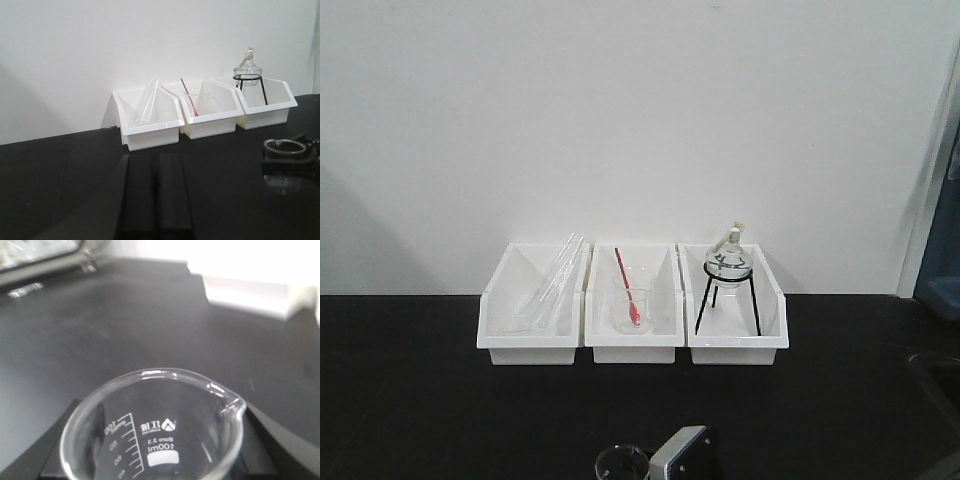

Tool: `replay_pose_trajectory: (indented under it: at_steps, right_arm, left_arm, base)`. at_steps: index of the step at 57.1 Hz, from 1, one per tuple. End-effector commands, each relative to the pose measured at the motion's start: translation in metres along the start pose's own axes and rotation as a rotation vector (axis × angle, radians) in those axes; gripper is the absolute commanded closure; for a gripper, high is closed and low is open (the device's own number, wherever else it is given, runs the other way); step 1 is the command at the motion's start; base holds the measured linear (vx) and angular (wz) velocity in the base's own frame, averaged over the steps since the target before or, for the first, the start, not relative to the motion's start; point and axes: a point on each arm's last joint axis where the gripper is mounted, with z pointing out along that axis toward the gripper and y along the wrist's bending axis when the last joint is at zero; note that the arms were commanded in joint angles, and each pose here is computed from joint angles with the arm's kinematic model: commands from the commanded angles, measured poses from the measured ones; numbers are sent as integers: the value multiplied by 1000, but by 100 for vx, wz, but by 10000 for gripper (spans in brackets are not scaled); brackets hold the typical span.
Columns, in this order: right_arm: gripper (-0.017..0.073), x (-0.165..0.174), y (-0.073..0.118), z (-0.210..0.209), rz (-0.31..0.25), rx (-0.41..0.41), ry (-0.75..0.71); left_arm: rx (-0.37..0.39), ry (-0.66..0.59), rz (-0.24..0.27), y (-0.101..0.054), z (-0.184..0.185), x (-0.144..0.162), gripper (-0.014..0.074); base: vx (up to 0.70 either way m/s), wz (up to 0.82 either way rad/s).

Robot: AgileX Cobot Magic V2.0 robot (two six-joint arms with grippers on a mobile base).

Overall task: Pick beaker and place in left cabinet
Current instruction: 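Lift the beaker with the right gripper and pull it toward the robot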

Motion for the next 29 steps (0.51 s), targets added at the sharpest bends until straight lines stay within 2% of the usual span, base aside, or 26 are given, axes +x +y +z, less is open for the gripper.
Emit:
replay_pose_trajectory:
  at_steps: [1,9,18,25,29]
  right_arm:
    - [565,-65,8,-11,-65,-11,-192]
    - [565,-113,13,-40,-71,97,-205]
    - [565,-164,22,-87,-39,241,-172]
    - [565,-195,33,-132,5,350,-83]
    - [565,-208,43,-163,-3,397,-16]
  left_arm:
    - [-4,-85,-12,0,-1,-3,592]
    - [-4,-85,-12,0,-1,-3,592]
    - [-4,-85,-12,0,-1,-3,592]
    - [-4,-85,-12,0,-1,-3,592]
    - [-4,-85,-12,0,-1,-3,592]
  base:
    - [0,0]
    - [0,0]
    - [0,0]
    - [0,0]
    - [0,0]
